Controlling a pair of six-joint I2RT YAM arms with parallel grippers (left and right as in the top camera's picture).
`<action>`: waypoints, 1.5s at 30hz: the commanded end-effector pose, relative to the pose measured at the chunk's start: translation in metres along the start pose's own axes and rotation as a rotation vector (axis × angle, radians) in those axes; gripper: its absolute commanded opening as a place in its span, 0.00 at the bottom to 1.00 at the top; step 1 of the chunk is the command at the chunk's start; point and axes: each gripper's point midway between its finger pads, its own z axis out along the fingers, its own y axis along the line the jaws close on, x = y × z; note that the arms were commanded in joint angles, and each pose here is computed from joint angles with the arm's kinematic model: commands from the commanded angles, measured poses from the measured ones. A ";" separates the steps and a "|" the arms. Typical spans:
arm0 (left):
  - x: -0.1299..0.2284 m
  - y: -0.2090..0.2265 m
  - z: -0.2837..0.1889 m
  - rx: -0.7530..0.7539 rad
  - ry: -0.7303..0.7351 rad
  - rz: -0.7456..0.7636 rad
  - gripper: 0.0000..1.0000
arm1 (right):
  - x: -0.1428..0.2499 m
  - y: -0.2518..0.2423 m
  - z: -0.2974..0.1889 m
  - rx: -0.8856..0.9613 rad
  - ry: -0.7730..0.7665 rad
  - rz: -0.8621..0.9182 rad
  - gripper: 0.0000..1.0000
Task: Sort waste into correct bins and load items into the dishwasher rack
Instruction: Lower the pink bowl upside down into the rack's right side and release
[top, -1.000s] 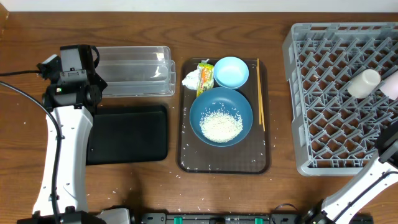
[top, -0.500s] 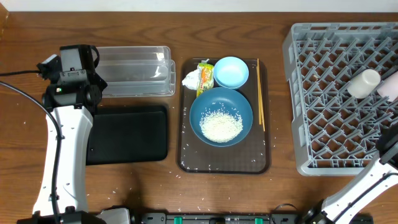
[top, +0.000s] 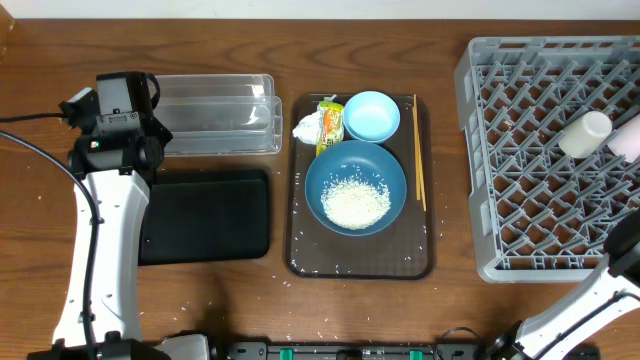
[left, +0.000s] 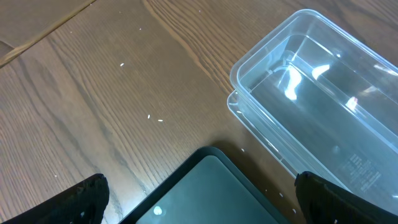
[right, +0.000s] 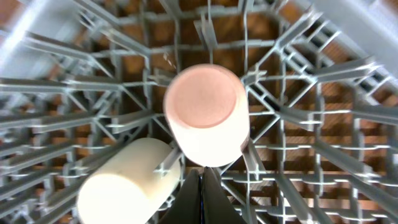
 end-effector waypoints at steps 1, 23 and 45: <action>-0.001 0.003 0.001 -0.016 -0.007 -0.006 0.98 | -0.013 0.007 -0.031 -0.022 -0.082 -0.006 0.01; -0.001 0.003 0.001 -0.016 -0.007 -0.006 0.98 | -0.018 0.002 0.058 -0.014 -0.046 -0.003 0.01; -0.001 0.003 0.001 -0.016 -0.007 -0.006 0.98 | 0.022 -0.002 0.020 0.006 0.103 0.011 0.01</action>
